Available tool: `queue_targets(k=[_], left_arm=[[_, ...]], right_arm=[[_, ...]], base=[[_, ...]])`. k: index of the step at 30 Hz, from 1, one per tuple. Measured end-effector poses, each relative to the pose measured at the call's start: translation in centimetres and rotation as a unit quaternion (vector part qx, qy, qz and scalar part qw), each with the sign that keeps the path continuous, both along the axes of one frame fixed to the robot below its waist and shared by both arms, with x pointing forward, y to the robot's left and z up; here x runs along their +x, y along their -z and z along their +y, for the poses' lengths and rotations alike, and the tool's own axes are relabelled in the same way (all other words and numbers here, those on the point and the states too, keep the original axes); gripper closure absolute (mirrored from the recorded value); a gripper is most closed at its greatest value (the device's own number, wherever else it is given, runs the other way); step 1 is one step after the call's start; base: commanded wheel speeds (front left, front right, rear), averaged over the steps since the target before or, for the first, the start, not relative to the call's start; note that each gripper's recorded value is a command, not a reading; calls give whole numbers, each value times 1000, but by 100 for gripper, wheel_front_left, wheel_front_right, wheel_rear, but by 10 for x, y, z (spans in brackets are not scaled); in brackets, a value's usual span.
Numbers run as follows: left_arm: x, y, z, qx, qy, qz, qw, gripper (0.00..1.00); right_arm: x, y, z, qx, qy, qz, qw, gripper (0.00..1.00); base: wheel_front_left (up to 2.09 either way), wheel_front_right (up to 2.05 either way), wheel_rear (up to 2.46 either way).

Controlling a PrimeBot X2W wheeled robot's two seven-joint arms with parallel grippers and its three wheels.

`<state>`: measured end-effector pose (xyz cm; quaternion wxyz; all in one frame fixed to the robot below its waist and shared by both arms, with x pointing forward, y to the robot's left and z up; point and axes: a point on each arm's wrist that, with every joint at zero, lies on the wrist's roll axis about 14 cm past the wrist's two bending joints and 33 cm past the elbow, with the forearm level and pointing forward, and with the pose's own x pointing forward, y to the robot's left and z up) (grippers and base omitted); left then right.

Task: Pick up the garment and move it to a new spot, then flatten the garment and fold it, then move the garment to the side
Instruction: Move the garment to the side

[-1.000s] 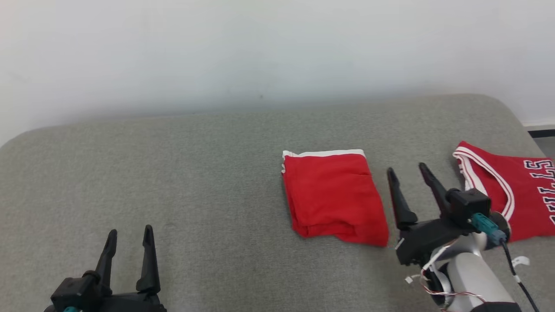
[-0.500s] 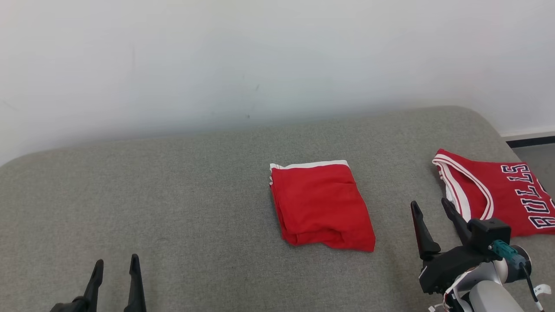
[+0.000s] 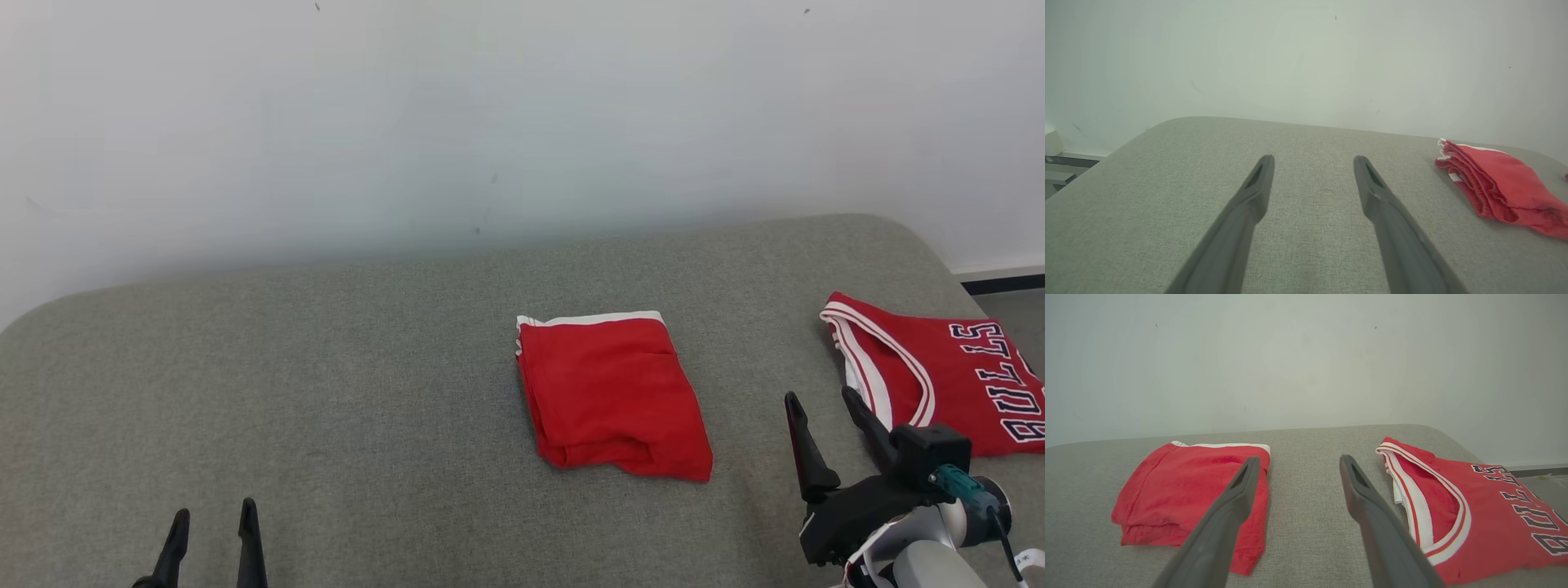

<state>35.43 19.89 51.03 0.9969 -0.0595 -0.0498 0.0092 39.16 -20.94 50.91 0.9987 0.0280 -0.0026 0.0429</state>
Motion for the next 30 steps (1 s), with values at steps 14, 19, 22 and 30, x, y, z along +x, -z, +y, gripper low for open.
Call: queue_targets(k=[14, 19, 22, 30], left_arm=[[-1, 0, -1, 1, -2, 1, 1000, 0], [-3, 1, -1, 1, -3, 2, 1000, 0], [-4, 3, 1, -1, -7, 4, 1000, 0], [3, 0, 3, -2, -11, 0, 1000, 0]], right_arm=[[1, 5, 1, 1, 2, 8, 1000, 0], [6, 10, 3, -1, 1, 24, 1000, 0], [19, 5, 7, -5, -7, 38, 999, 0], [72, -5, 26, -13, -35, 102, 994, 0]], base=[[0, 0, 0], [0, 0, 0], [0, 0, 0], [0, 0, 0]])
